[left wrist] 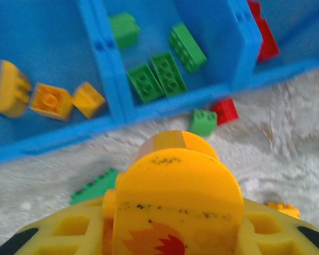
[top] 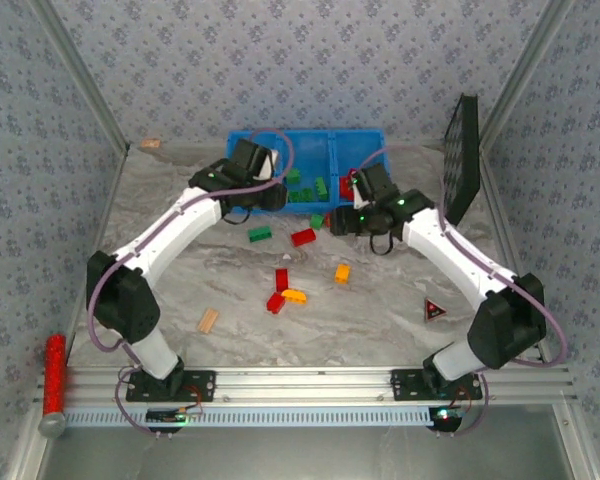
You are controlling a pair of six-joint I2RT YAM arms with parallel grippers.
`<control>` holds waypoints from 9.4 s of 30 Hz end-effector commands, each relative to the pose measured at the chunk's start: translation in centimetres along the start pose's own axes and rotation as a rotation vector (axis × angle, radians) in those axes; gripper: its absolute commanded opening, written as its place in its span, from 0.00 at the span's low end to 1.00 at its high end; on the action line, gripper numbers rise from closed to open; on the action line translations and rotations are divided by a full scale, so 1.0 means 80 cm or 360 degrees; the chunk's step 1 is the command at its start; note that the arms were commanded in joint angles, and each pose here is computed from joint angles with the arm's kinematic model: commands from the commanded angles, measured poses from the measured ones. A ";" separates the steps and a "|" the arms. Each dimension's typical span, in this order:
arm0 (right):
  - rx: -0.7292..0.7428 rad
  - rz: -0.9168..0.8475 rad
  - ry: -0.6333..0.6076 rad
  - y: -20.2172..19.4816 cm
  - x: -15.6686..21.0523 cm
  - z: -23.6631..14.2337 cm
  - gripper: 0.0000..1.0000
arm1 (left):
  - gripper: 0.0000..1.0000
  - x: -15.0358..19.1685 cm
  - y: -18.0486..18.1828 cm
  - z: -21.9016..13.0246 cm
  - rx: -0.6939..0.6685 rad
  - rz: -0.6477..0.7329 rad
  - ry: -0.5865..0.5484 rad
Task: Sort the legos into containers by color
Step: Place the lego in the container, then pick up the lego from the bottom-center of the table, then place the lego in the container, then pick up the lego from the middle-left of the table, then place the lego in the container.
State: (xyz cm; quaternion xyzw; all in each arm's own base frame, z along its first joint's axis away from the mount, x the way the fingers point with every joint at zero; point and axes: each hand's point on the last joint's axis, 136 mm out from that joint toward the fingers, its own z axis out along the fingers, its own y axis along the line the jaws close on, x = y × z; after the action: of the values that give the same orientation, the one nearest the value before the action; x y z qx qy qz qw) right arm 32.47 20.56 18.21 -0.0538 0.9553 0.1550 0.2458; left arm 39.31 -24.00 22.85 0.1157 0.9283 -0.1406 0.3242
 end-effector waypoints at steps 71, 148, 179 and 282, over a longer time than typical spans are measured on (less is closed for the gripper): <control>0.0379 0.0434 0.0445 0.161 0.220 0.172 0.47 | 0.84 -0.031 0.079 -0.108 -0.0069 -0.0136 -0.0297; 0.0545 -0.0096 -0.0206 -0.182 -0.206 0.164 0.44 | 0.82 0.259 -0.102 0.044 -0.0174 -0.0716 0.0599; 0.0271 -0.0222 -0.0576 -0.090 -0.190 0.001 0.61 | 0.24 0.333 -0.069 0.083 -0.0464 -0.0603 0.0957; 0.0164 -0.1164 0.0338 0.157 0.120 0.220 0.63 | 0.17 -0.042 0.136 0.198 -0.0178 -0.0445 0.0400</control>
State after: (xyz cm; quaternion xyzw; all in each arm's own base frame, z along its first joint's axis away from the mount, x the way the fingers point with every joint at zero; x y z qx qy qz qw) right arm 30.39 37.35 2.97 -0.3930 0.8956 -0.0106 0.2081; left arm 54.44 -19.53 11.68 -0.0095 0.9729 -0.1066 0.2052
